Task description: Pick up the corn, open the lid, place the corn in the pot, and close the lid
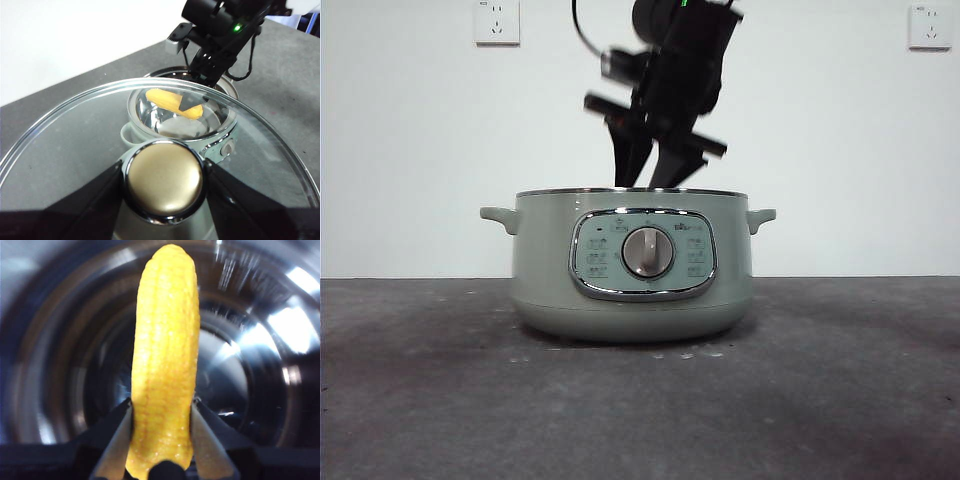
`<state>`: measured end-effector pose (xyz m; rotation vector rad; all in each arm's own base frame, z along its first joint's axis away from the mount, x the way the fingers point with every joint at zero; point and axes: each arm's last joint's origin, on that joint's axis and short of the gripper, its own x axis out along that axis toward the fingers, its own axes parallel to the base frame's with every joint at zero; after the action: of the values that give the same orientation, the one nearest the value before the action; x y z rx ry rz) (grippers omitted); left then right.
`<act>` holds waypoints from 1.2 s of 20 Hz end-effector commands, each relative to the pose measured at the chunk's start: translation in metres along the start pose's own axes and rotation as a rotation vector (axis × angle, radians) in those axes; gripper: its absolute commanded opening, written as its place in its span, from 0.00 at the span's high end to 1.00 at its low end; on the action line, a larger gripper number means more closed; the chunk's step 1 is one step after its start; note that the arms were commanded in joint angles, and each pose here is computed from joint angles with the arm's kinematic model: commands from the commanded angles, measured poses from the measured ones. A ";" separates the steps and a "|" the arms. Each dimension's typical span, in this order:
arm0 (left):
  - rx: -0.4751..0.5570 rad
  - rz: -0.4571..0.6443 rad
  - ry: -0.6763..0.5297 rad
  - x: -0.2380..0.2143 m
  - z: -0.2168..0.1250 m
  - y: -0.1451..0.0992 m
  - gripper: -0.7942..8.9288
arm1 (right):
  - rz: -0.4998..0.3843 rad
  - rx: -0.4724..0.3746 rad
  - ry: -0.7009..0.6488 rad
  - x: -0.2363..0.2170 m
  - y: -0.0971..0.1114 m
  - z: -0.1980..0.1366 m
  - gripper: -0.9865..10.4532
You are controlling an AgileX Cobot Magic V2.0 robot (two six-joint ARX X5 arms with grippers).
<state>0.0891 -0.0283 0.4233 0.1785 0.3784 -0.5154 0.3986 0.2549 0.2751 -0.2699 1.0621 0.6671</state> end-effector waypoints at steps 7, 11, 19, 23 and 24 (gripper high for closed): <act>0.010 0.009 -0.066 -0.006 0.007 0.000 0.92 | -0.033 -0.014 0.113 0.042 -0.007 -0.009 0.93; 0.009 0.009 -0.066 -0.006 0.007 0.000 0.92 | -0.041 -0.012 0.131 0.049 -0.008 -0.011 0.93; 0.001 0.008 -0.065 -0.006 0.007 0.000 0.93 | -0.041 -0.006 0.116 0.044 -0.007 -0.008 0.55; 0.001 0.008 -0.065 -0.006 0.007 0.000 0.93 | -0.043 -0.012 0.072 0.004 -0.001 0.009 0.55; 0.002 0.008 -0.066 -0.006 0.007 0.000 0.93 | -0.044 -0.013 0.062 -0.014 0.001 0.014 0.55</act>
<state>0.0909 -0.0287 0.4230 0.1706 0.3850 -0.5137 0.3998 0.2541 0.3039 -0.3213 1.0952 0.6304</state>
